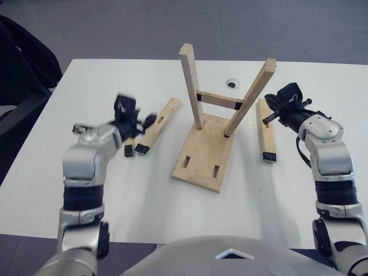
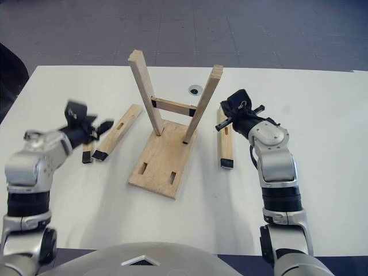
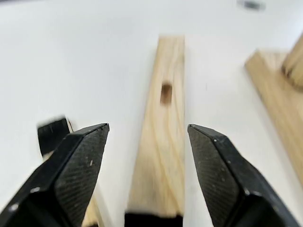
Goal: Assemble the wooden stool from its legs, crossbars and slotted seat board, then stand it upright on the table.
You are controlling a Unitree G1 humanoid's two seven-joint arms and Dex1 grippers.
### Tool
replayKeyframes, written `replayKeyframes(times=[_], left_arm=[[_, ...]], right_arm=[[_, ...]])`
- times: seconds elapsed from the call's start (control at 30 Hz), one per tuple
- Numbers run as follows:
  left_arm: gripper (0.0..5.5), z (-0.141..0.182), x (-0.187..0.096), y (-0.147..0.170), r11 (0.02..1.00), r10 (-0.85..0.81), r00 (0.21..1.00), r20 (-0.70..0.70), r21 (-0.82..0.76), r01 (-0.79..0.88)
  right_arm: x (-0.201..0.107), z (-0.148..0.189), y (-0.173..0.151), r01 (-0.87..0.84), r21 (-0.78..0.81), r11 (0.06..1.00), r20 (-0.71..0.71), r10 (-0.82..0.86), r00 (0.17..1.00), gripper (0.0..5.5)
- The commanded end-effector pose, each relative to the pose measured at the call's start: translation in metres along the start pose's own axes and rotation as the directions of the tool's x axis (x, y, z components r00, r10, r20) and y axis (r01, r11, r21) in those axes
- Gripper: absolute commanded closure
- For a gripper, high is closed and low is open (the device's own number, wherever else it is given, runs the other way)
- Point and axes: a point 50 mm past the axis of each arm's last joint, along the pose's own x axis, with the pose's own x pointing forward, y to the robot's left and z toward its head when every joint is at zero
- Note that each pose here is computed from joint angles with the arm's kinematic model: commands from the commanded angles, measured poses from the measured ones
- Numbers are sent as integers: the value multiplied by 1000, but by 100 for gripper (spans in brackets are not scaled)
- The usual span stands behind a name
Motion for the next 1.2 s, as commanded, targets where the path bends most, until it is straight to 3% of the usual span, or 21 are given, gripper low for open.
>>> replayKeyframes(times=[0.03, 0.17, 0.27, 0.5, 0.7, 0.8, 0.9, 1.03, 1.1, 1.2], left_arm=[[241, -6, -1, -41, 976, -212, 976, -43, 30, 214], [241, -9, -1, -55, 964, -259, 964, -63, 52, 262], [241, -16, -1, -63, 952, -286, 951, -119, 79, 296], [241, -12, 8, -80, 938, -326, 939, -113, 86, 336], [241, -10, 9, -70, 951, -281, 954, -100, 102, 291], [241, -8, 8, -67, 955, -273, 958, -89, 96, 281], [241, -7, 8, -65, 956, -264, 960, -87, 104, 273], [241, -8, 7, -63, 959, -258, 962, -88, 98, 267], [241, -10, 7, -63, 959, -258, 962, -91, 97, 266], [241, -11, 6, -62, 960, -256, 962, -93, 96, 264]], right_arm=[[4, 65, -22, 89, 103, 991, 248, -113, 962, 540], [10, 125, -22, -12, 157, 988, 380, -49, 924, 540], [16, 145, -16, -113, 216, 970, 389, 20, 921, 540], [20, 152, -3, -243, 371, 896, 316, 124, 940, 540], [32, 144, 2, -239, 428, 872, 280, 124, 952, 540], [35, 144, 2, -232, 420, 878, 286, 115, 951, 540], [29, 171, -7, -255, 346, 903, 419, 94, 903, 540], [-1, 231, -34, -218, 227, 949, 689, 2, 724, 540], [-9, 240, -42, -193, 211, 958, 736, -25, 676, 540], [7, 213, -40, -167, 213, 963, 659, -15, 752, 540]])
